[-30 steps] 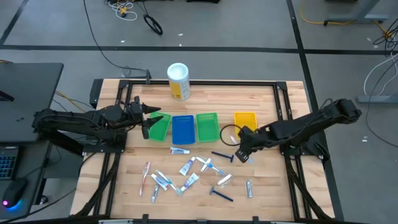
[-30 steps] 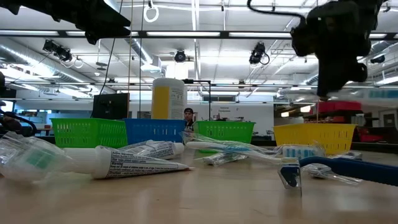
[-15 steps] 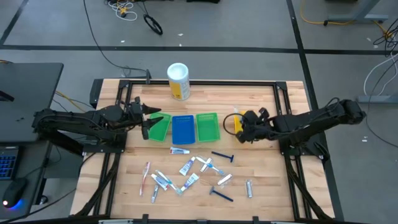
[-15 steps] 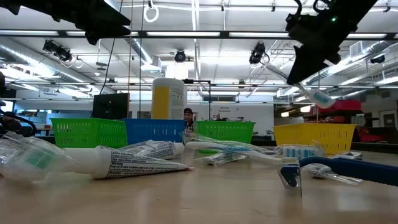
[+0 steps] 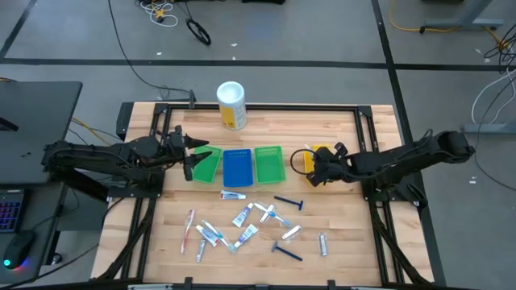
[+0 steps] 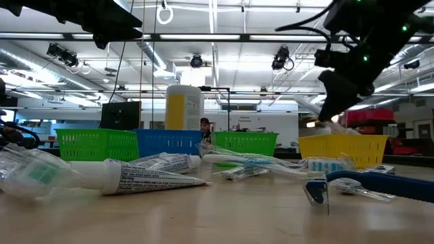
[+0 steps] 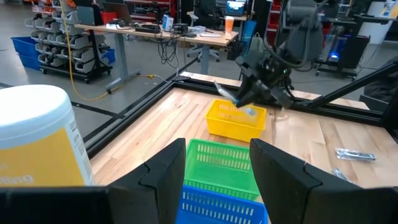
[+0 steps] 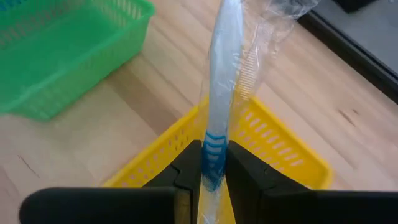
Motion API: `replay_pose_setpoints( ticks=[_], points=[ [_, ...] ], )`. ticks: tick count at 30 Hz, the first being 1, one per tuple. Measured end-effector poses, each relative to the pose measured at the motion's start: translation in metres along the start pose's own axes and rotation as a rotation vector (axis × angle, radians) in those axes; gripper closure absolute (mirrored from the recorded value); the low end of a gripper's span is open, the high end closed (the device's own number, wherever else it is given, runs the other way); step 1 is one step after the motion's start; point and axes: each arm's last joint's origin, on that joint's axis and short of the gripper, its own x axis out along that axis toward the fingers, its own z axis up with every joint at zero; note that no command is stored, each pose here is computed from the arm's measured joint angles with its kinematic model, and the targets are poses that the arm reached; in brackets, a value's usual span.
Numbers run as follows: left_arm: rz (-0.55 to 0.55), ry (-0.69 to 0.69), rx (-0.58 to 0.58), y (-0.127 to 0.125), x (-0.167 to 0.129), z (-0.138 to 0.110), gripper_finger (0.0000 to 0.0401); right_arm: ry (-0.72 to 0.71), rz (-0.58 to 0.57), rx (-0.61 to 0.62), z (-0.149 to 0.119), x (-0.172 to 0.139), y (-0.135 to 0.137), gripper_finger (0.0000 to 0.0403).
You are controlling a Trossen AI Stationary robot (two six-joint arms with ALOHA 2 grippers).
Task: Pick & Place Travel size toiletries
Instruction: Put the blue and white toothbrush into the yellow bin
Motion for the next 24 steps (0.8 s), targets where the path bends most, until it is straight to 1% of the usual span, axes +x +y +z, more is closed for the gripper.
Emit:
replay_pose_setpoints(
  ticks=[5,11,14,21,24],
  points=[
    [0.0,0.0,0.0,0.0,0.0,0.0,0.0214,-0.001,0.034,0.001,-0.017,0.012,-0.001,0.0339],
    [0.0,0.0,0.0,0.0,0.0,0.0,0.0214,0.028,0.067,0.008,-0.018,0.014,-0.002,0.0332],
    [0.0,0.0,0.0,0.0,0.0,0.0,0.0214,0.059,0.089,0.018,-0.017,0.016,-0.004,0.0318],
    [0.0,0.0,0.0,0.0,0.0,0.0,0.0214,0.067,0.071,0.027,-0.015,0.019,-0.008,0.0279],
    [0.0,0.0,0.0,0.0,0.0,0.0,0.0214,0.068,0.077,0.007,-0.015,0.019,-0.008,0.0258]
  ],
)
